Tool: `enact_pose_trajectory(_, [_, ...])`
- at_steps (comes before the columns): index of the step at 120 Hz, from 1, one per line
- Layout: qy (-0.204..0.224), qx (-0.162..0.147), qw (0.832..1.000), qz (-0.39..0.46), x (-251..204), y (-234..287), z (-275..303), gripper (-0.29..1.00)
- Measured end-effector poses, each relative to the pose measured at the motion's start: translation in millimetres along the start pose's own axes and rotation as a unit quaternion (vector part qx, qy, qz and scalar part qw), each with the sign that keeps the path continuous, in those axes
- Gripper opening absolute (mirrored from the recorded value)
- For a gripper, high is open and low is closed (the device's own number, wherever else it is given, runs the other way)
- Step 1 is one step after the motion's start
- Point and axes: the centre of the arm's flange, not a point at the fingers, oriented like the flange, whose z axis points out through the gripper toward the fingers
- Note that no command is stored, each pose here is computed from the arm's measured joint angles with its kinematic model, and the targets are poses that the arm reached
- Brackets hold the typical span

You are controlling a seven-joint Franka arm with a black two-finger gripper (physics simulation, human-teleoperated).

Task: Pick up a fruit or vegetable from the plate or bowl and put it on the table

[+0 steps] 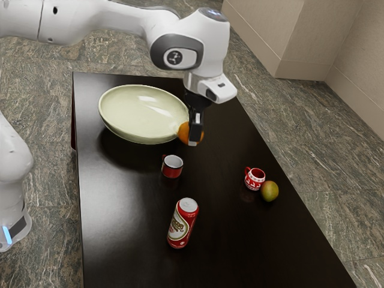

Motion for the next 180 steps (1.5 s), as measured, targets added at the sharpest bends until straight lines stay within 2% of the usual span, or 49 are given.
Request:
enact_pose_trajectory(14, [0.02, -0.001, 1.0, 0.019, 12.1, 25.3, 4.5, 0.44])
enact_pose_trajectory(56, [0.118, -0.005, 0.989, 0.093, 49.3, 124.0, -18.6, 0.44])
enact_pose_trajectory(76, [0.14, -0.015, 0.983, 0.119, 54.8, 170.2, -20.0, 0.44])
enact_pose_trajectory(103, [0.138, -0.043, 0.981, 0.127, 73.3, 185.4, 11.8, 0.44])
enact_pose_trajectory(138, [0.144, -0.061, 0.974, 0.162, 92.1, 223.7, 40.4, 0.44])
enact_pose_trajectory(154, [0.153, -0.043, 0.971, 0.178, 103.7, 230.2, 60.3, 0.44])
enact_pose_trajectory(180, [0.153, -0.043, 0.974, 0.163, 135.2, 219.9, 109.6, 0.44])
